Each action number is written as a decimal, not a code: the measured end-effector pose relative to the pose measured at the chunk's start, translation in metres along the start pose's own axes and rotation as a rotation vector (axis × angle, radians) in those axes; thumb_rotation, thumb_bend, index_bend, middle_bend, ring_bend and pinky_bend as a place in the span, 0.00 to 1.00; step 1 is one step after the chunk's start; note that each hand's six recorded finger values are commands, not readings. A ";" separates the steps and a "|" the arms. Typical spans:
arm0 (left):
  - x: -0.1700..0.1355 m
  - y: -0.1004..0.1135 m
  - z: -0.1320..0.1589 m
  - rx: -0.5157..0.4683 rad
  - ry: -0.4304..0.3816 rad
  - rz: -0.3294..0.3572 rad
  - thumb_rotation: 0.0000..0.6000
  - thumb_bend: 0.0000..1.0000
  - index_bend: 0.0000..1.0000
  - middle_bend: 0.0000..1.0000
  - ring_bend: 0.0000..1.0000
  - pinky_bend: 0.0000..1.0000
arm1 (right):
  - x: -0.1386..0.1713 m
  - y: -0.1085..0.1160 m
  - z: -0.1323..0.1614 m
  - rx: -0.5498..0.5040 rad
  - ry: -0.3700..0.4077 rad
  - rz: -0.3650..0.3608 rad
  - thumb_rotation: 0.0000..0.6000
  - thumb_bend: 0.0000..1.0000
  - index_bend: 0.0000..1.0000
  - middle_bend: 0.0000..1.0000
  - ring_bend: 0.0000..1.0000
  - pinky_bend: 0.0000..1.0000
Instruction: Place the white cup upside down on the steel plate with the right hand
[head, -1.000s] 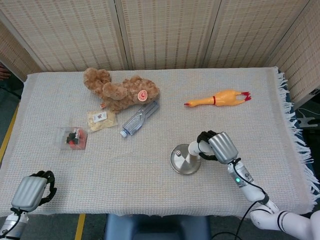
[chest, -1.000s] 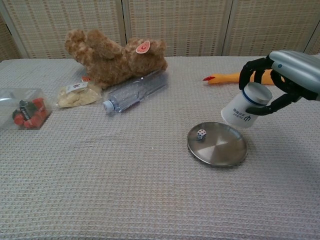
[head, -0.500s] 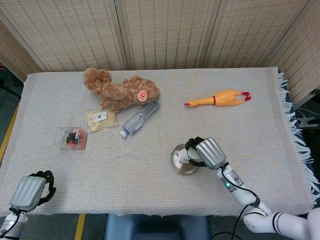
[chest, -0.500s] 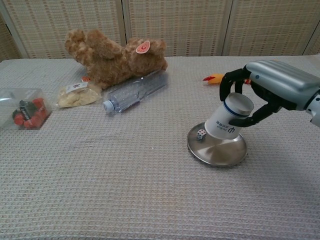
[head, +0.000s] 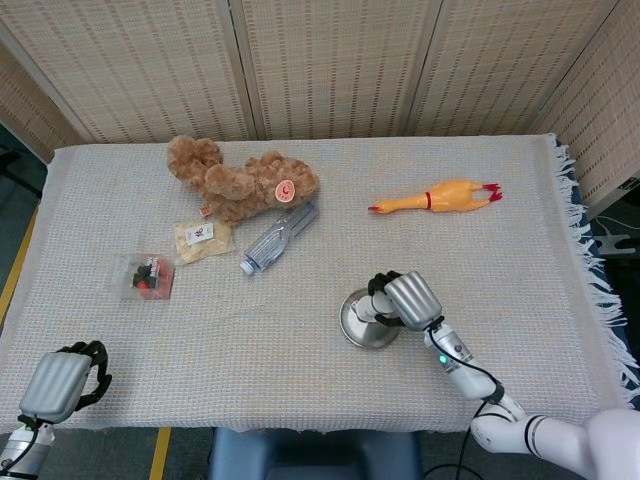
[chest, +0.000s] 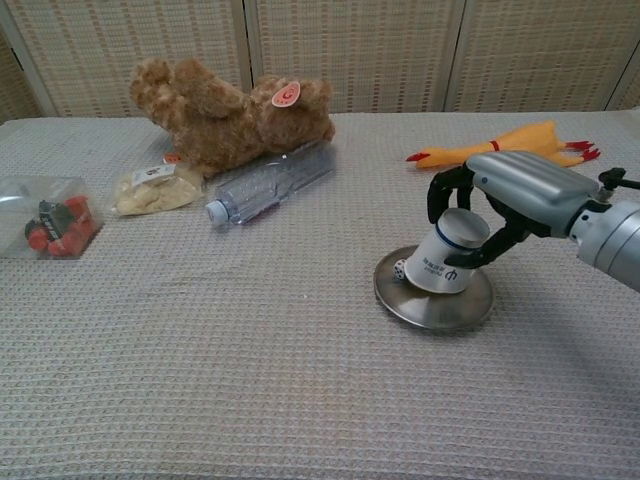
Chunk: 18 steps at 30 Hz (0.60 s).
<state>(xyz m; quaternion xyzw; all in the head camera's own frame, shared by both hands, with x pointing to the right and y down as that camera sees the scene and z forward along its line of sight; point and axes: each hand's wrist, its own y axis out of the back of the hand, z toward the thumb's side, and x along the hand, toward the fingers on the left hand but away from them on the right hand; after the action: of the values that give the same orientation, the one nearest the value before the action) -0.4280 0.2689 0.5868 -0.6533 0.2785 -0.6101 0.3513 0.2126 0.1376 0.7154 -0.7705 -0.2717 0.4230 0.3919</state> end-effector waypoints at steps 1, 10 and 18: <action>0.000 0.000 0.000 0.000 0.000 0.001 1.00 0.37 0.27 0.41 0.40 0.56 | -0.001 -0.002 0.000 -0.001 -0.003 0.006 1.00 0.17 0.63 0.54 0.49 0.80; 0.000 0.000 0.001 0.003 -0.005 -0.001 1.00 0.37 0.27 0.41 0.40 0.56 | -0.008 -0.015 0.001 -0.055 -0.012 0.052 1.00 0.17 0.63 0.54 0.49 0.80; 0.000 0.000 0.000 0.002 -0.003 0.002 1.00 0.37 0.27 0.41 0.40 0.56 | -0.007 -0.019 0.008 -0.120 0.001 0.085 1.00 0.17 0.63 0.54 0.49 0.80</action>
<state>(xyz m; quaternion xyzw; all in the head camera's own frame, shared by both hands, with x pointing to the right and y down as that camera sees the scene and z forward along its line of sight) -0.4277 0.2689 0.5865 -0.6537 0.2781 -0.6089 0.3529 0.2003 0.1456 0.7313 -0.8036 -0.2633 0.4219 0.3269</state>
